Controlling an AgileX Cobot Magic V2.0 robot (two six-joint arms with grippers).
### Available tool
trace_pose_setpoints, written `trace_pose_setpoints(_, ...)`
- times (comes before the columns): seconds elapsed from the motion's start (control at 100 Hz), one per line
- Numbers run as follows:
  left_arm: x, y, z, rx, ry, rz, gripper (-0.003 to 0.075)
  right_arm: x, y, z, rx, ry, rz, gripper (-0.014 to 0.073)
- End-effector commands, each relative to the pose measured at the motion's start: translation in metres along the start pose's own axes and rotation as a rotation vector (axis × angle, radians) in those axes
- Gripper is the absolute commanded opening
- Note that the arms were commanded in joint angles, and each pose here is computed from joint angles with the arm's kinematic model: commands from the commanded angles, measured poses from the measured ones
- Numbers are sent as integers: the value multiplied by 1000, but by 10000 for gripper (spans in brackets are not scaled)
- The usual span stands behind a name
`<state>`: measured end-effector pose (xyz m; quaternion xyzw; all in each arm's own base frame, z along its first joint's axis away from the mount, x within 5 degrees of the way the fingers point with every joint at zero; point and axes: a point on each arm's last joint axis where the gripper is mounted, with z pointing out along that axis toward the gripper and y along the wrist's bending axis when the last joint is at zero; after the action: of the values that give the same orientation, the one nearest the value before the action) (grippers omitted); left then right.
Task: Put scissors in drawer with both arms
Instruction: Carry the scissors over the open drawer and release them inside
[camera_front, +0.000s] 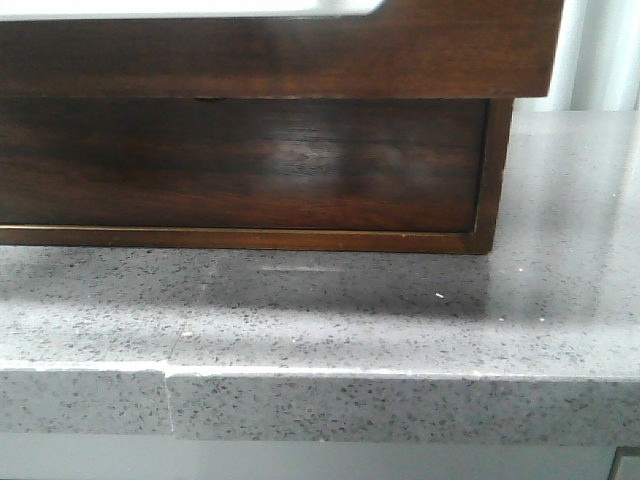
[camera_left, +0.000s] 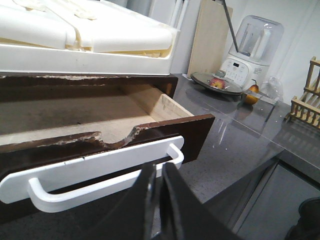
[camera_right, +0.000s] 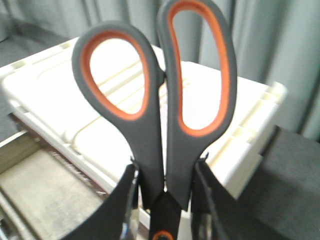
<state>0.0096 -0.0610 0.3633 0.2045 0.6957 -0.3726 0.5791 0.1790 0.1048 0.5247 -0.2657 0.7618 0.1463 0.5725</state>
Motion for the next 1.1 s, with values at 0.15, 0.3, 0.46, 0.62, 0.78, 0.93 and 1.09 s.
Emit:
trace_pose_setpoints(0.15, -14, -4, -2, 9, -75, -17, -20, -5, 52, 46, -211, -13, -318, -66)
trace_pose_setpoints(0.3, -14, -4, -2, 9, -75, -17, -20, 10, 71, 90, -247, 78, -419, -66)
trace_pose_setpoints(0.46, -14, -4, -2, 9, -75, -17, -20, 27, 76, 128, -239, 179, -466, -66)
trace_pose_setpoints(0.62, -13, -4, -2, 10, -73, -17, -20, 40, 80, 149, -253, 243, -496, -66)
trace_pose_setpoints(0.78, -13, -4, -2, 9, -72, -16, -20, 48, 82, 159, -265, 287, -499, -66)
trace_pose_setpoints(0.93, -13, -4, -2, 9, -71, -16, -20, 49, 82, 160, -263, 293, -503, -65)
trace_pose_setpoints(1.09, -13, -3, -2, 7, -69, -13, -20, 42, 82, 149, -268, 262, -492, -66)
